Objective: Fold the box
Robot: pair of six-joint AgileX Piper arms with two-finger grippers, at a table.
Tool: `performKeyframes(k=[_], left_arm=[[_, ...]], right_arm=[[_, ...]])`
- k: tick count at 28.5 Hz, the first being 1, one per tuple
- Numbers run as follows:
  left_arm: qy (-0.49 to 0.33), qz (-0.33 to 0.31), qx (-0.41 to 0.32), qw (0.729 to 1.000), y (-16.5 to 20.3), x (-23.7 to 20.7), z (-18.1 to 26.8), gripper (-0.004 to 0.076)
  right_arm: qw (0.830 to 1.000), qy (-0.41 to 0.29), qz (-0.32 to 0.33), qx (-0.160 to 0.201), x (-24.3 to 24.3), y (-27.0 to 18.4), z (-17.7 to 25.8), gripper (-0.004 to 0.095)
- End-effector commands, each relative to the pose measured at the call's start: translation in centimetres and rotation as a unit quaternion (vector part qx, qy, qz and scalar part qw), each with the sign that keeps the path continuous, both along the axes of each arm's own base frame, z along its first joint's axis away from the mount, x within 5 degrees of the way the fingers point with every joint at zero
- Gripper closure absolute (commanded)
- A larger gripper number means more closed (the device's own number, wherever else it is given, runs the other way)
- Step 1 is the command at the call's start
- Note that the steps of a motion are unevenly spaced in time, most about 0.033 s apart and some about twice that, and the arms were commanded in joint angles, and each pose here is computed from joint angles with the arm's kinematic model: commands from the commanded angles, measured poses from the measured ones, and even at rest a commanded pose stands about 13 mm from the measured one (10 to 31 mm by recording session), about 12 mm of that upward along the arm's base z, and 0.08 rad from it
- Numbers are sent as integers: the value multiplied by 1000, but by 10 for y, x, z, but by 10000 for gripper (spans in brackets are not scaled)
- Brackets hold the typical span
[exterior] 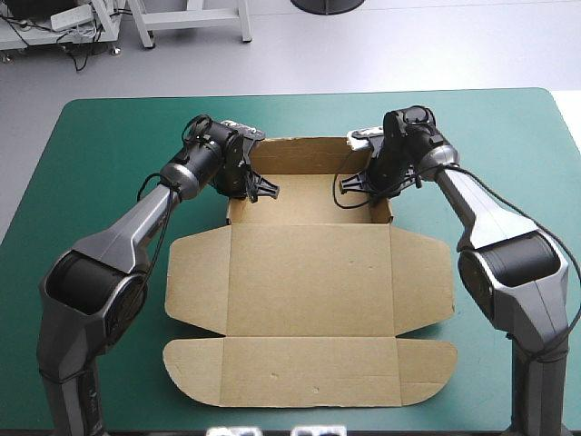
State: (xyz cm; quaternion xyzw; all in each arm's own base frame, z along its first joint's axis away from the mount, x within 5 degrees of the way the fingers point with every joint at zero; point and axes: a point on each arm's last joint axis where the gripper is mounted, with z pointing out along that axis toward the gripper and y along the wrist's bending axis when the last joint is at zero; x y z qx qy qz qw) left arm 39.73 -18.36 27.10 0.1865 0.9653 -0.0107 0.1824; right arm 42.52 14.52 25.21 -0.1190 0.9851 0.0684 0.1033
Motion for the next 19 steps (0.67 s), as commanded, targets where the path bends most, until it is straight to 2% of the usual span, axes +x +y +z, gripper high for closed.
performKeyframes(k=[1,9,12,15,19], left_arm=[[-32,-16,-17,999,2,-4,29,726],[-12,-11,-10,1000,4,-4,25,725],[-3,-7,-7,1000,7,-4,24,697],[19,4,-7,1000,15,-5,23,591],[43,13,-15,999,23,-5,22,395]], right_arm=[[999,-16,33,9,-12,3,24,925],[999,-17,40,10,-12,4,24,924],[999,-17,42,12,-12,4,24,879],[999,-15,46,20,-12,6,24,713],[999,-12,41,29,-13,7,25,341]])
